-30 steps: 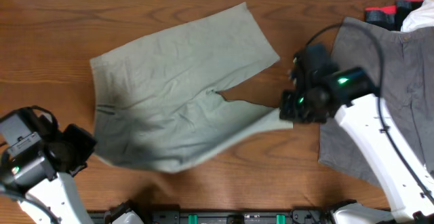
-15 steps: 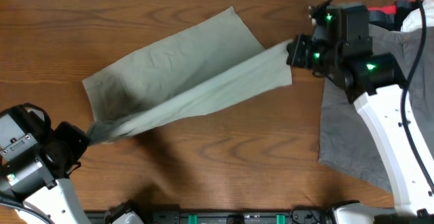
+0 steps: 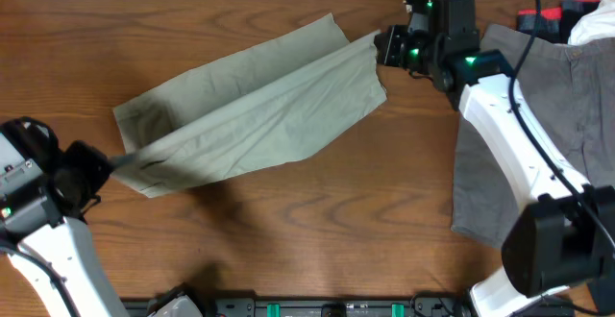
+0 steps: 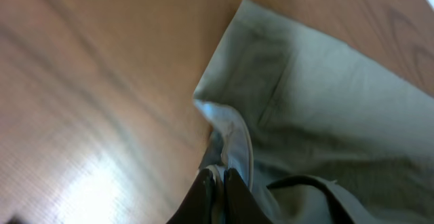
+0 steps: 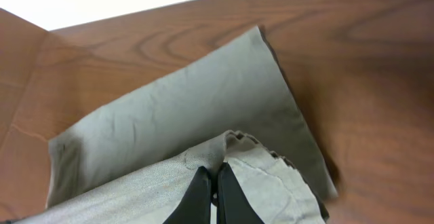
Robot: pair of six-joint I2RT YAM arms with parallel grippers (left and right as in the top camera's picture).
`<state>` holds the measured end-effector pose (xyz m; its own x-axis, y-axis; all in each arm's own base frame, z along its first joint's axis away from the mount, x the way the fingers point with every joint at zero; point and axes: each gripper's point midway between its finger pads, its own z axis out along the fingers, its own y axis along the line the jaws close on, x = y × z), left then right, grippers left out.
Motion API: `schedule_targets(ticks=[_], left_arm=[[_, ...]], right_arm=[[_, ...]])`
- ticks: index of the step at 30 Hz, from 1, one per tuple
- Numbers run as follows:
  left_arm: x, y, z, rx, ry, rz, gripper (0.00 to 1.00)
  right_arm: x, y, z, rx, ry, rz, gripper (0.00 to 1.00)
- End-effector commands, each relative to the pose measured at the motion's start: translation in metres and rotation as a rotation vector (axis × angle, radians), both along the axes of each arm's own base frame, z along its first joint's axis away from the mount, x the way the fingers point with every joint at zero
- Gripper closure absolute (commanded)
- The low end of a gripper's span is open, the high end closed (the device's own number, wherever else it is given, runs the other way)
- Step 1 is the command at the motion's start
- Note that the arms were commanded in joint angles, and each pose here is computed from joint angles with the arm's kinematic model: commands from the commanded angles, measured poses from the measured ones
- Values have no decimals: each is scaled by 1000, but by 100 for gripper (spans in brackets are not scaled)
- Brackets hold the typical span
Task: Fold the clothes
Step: 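Fold the leg hems up onto the waistband with both grippers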
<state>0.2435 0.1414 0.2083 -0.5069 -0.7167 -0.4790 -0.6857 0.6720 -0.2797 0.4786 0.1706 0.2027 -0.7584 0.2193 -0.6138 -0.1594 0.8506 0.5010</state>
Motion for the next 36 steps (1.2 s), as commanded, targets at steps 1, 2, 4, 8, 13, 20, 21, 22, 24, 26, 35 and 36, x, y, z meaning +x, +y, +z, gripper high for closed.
schedule_targets(ticks=[1,2,4,8,13,20,21,22,24,26,35,36], left_arm=[[17,10,-2,29,-5,-47,94],[24,10,-6,22,-8,-65,94],[35,11,-14,15,2,-80,94],[57,12,-32,3,20,-117,94],[82,17,-47,13,7,-141,94],[87,28,-52,44,18,-111,94],[87,30,-52,54,18,-106,94],[88,31,-51,60,14,-104,94],[91,33,-49,70,0,-104,94],[96,36,-48,81,-17,-103,94],[114,44,-64,86,-25,-110,93],[117,44,-66,85,-24,-112,92]], right_arm=[[23,-16,-4,-42,-47,-71,99],[26,-14,-6,-36,-51,-66,99],[32,-9,-12,-22,-61,-51,99],[46,-2,-23,-14,-91,-44,99],[64,13,-33,17,-152,-18,99],[82,28,-47,88,-206,17,99],[84,29,-49,94,-211,14,99],[86,30,-52,98,-213,13,99],[89,31,-57,104,-215,10,99],[91,31,-63,104,-217,9,99],[95,33,-77,75,-234,27,98],[95,33,-79,74,-232,27,98]])
